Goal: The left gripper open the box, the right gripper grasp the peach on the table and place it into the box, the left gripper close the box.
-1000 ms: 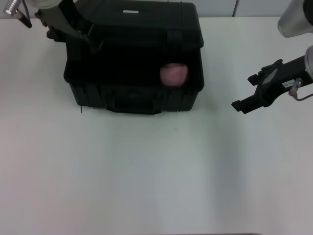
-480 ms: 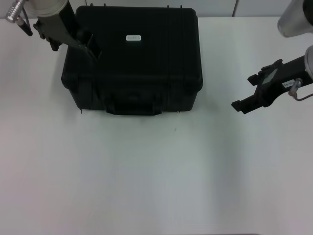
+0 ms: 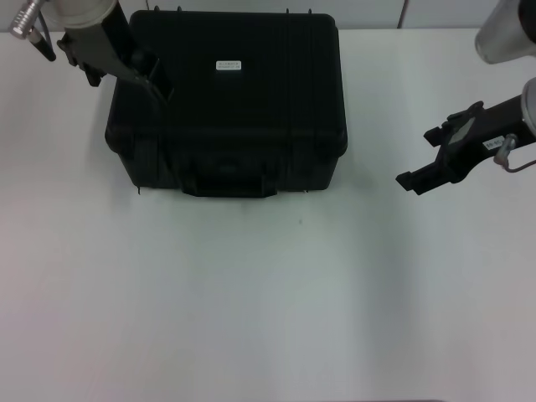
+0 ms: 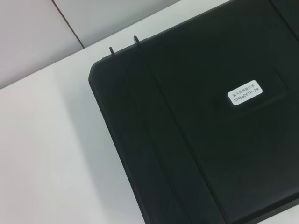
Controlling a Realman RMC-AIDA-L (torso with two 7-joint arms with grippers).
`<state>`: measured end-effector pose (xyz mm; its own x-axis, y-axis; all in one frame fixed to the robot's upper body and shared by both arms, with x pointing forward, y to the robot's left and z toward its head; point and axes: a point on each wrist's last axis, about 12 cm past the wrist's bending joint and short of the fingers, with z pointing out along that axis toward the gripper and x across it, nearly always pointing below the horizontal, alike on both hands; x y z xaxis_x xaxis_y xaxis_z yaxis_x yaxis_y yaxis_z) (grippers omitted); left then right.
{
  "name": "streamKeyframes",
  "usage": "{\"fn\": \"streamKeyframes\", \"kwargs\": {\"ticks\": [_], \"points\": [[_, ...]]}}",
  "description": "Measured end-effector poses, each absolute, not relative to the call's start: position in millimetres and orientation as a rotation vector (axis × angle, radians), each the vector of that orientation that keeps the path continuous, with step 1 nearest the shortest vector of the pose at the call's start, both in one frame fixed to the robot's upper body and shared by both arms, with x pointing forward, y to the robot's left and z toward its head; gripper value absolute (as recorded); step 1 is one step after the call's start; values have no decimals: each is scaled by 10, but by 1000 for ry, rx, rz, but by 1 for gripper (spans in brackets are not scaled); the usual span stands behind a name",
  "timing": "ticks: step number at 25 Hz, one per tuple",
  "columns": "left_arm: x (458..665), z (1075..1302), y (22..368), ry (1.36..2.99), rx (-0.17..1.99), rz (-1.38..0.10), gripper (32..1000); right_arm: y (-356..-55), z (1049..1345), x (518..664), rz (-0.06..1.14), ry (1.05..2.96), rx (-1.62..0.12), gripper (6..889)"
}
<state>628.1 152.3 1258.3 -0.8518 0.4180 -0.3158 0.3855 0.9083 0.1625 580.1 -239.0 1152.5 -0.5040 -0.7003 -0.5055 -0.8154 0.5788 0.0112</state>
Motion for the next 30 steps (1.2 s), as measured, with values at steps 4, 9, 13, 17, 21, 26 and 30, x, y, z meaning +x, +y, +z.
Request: {"fn": "streamKeyframes", "kwargs": {"ticks": [4,9,13,17,21,26,30], "points": [[6280,12581,1522,2725,593,132,897,-2390,11524,5793,349,2365,-1220,854],[6277,12576,1517,2725,597,132,897,-2389,11525,5792,349,2365,-1220,854],[6276,12576,1516,2725,598,132,897,-2390,11525,5792,349,2365,-1220,854],[6278,12581,1511,2723,599,132,897,-2390,11525,5792,349,2365,-1220,854],[6280,12591,1502,2720,604,133,897,-2390,11525,5792,349,2365,-1220,854],[6281,12596,1496,2718,607,133,897,-2389,11524,5792,349,2365,-1220,854],[6281,12598,1494,2717,608,133,897,-2389,11525,5792,349,2365,-1220,854]]}}
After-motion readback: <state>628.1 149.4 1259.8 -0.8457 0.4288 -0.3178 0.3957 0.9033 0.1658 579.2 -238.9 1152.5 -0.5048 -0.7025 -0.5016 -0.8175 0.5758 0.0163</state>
